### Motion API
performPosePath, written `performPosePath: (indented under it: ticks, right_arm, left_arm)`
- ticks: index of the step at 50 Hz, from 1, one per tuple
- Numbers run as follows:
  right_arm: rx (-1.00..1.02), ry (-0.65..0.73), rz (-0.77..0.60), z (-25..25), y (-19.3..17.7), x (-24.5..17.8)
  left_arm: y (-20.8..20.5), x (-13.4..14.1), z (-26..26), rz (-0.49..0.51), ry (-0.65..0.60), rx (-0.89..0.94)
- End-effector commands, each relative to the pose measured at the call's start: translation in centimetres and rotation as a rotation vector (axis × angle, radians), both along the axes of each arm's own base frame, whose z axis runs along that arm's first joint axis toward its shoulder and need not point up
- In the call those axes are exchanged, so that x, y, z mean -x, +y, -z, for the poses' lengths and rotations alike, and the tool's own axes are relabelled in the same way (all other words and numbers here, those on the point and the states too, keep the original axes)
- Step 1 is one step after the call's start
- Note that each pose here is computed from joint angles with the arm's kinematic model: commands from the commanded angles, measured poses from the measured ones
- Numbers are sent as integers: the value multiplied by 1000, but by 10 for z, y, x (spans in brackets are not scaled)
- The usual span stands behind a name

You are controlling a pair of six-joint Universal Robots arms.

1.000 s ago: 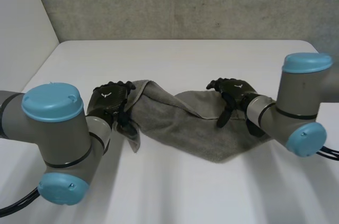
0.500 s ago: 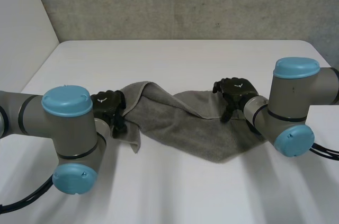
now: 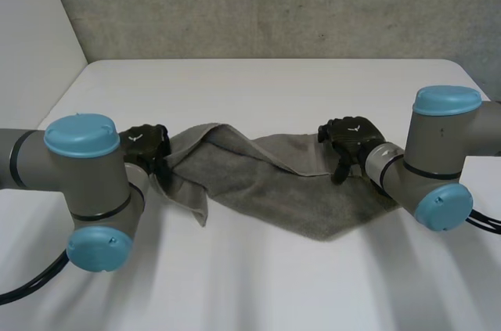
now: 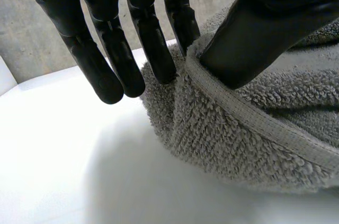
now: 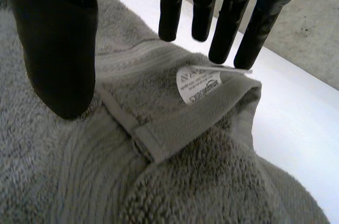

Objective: Fold the towel.

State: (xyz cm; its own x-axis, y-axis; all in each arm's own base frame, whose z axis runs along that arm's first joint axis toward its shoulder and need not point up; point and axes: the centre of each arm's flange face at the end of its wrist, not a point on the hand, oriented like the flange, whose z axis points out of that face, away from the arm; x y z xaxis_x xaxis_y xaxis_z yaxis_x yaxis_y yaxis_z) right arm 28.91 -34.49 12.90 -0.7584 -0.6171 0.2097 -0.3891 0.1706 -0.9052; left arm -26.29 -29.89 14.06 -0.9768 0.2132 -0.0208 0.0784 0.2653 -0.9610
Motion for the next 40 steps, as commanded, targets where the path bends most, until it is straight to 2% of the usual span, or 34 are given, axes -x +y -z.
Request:
performPosePath:
  ticks: [1,16,24,26,29,33,35,38,40]
  right_arm:
    - [29,48,-17,8,-2,-1]
    - [59,53,-21,14,-10,-3]
    - [168,3,-8,-24,-16,-5]
    - [237,-22,-5,-45,-19,-6]
    - [336,-57,5,-74,-24,-7]
    - [460,-107,11,-103,-28,-9]
    - [653,-184,24,-142,-34,-11]
    - [759,-226,35,-162,-34,-11]
    - [936,-314,84,-197,-33,-6]
  left_arm:
    - [0,0,-1,1,2,4]
    - [-1,1,-3,4,5,8]
    - [-5,11,-21,91,42,53]
    - [-13,20,-41,154,53,118]
    - [-27,29,-70,199,46,222]
    - [-43,32,-103,211,27,342]
    - [-55,36,-143,209,22,483]
    - [-59,37,-164,204,25,551]
    - [-61,38,-207,203,72,715]
